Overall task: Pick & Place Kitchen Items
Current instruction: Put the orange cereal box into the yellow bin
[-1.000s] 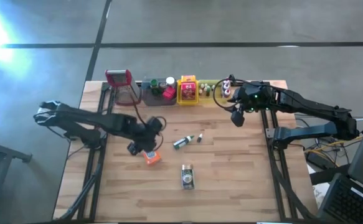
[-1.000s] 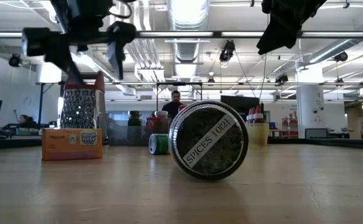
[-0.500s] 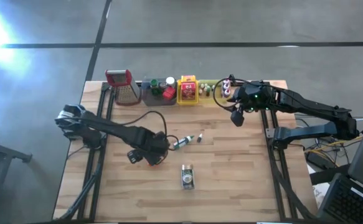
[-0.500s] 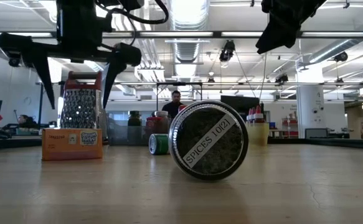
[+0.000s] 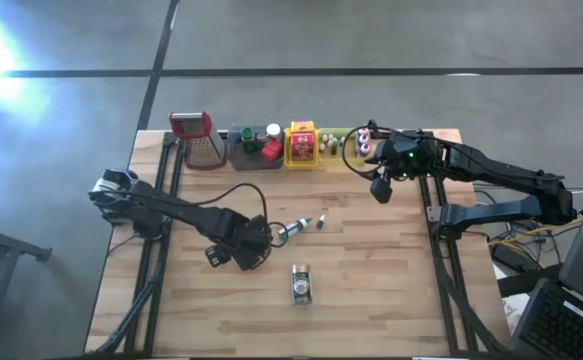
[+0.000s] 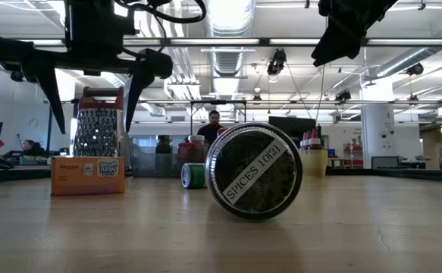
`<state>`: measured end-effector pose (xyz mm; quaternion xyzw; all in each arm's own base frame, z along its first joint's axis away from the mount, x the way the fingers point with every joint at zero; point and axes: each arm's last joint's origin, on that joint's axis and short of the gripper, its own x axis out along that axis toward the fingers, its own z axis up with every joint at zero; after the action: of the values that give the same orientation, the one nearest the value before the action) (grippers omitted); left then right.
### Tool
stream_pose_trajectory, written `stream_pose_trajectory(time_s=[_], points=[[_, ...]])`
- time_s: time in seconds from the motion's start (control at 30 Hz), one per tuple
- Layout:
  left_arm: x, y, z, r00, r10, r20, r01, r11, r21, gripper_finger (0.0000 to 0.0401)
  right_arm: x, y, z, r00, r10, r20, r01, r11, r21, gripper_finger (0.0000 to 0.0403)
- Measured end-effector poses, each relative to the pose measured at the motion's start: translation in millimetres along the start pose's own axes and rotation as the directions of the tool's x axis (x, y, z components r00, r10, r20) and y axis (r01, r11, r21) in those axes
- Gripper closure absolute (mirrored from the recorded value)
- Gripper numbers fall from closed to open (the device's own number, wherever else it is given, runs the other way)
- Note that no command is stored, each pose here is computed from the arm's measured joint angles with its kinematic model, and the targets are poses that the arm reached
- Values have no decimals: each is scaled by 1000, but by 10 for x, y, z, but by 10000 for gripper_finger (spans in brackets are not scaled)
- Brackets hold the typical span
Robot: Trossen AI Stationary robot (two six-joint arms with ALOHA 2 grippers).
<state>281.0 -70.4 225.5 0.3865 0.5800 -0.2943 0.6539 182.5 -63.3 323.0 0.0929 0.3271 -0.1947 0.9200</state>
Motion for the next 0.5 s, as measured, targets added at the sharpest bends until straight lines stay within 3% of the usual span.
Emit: stream_pose_trajectory(time_s=[0.23, 0.4, 0.5], points=[[-27, 14, 26, 1000, 17, 13, -16, 1000, -24, 57, 2, 0, -2, 1000, 1, -1, -1, 1000, 0, 186], [-31, 16, 30, 1000, 20, 15, -18, 989, -147, 57, 2, 0, -2, 1000, 0, 0, 0, 1000, 0, 178], [-35, 13, 61, 999, 28, 40, -21, 988, -151, 57, 2, 0, -2, 1000, 1, -1, -1, 1000, -4, 171]])
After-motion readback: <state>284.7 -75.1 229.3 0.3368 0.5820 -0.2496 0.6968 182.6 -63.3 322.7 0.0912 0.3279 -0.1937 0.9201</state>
